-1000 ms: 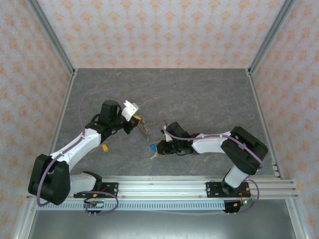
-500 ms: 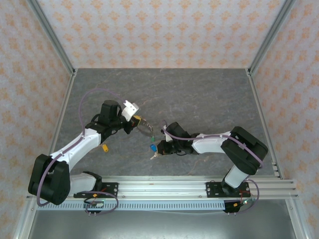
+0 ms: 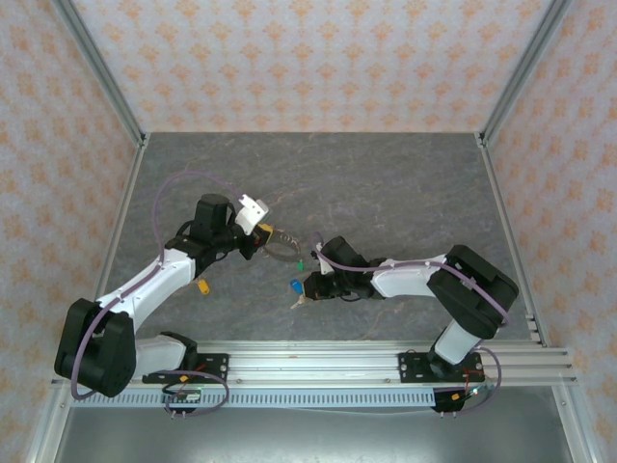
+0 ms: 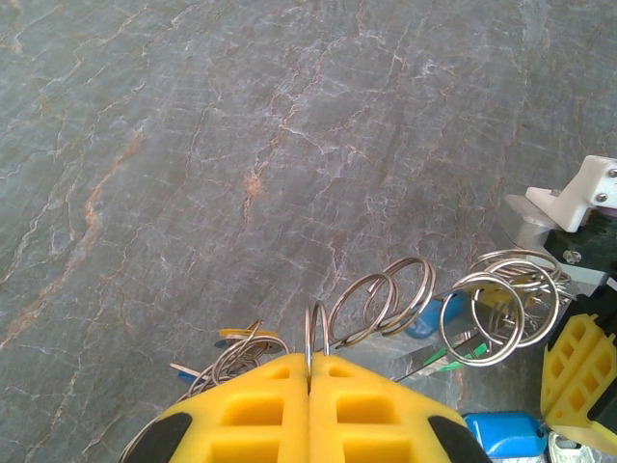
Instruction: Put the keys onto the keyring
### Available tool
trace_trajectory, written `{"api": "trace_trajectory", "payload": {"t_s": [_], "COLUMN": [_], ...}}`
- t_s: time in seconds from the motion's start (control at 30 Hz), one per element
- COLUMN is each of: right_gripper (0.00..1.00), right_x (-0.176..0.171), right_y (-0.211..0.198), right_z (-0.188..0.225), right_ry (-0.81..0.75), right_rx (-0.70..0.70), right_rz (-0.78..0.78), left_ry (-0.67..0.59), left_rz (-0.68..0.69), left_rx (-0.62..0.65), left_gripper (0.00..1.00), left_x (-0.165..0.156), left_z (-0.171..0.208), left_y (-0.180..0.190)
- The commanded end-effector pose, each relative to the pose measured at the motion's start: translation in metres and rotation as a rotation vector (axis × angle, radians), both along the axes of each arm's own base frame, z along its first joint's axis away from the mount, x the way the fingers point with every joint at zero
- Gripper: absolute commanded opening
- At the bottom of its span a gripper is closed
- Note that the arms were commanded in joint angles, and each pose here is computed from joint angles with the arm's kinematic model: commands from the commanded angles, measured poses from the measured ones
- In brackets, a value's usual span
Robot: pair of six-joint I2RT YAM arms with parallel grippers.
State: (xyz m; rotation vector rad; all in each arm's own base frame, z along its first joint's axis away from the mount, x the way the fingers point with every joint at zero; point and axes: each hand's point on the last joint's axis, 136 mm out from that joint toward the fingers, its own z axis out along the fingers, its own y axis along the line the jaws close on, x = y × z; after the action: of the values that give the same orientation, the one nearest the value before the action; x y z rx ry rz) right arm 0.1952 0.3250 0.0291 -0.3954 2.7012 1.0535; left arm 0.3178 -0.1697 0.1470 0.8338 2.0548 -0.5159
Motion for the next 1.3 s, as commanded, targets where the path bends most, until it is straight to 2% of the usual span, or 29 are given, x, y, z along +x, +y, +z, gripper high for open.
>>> {"api": "trace_trajectory", "payload": {"t_s": [0.0,0.37,0.73,0.93,1.1,1.27], "right_gripper": [0.1,0.09,0.0,0.0,0.0,0.0], "right_x": [0.0,-0.001,0.002,0.021,0.05,0.057], "right_y": [0.003,0.004,0.002,-0.036,-0.081,-0.089], "right_z": [-0.001,-0.003,0.011,0.046,0.089,0.126], "right_ry": [0.006,0.02,-0.036,-0.195,-0.428,-0.645], "right_rx": [0.007,0.002,0.019,-0.001,-0.026,-0.009], "right_rz": [0.005,0.01,0.015,-0.027,-0.07,0.033], "left_ry": [-0.021,-0.013,-0.023,-0.065,-0.099,-0.078], "left_rz": [-0.023,-0.027,-0.029,-0.087,-0.203,-0.372], "left_rx": [-0.015,-0.013,-0.011,-0.033,-0.034,-0.002], "left_gripper": [0.0,0.0,0.0,0.0,0.0,0.0], "left_x": [0.004,0.005,0.005,-0.003,-0.019,-0.046], "left_z": [0.012,0.01,0.012,0.018,0.019,0.009], "left_y": [-0.003,-0.004,-0.004,-0.01,-0.029,-0.057]}}
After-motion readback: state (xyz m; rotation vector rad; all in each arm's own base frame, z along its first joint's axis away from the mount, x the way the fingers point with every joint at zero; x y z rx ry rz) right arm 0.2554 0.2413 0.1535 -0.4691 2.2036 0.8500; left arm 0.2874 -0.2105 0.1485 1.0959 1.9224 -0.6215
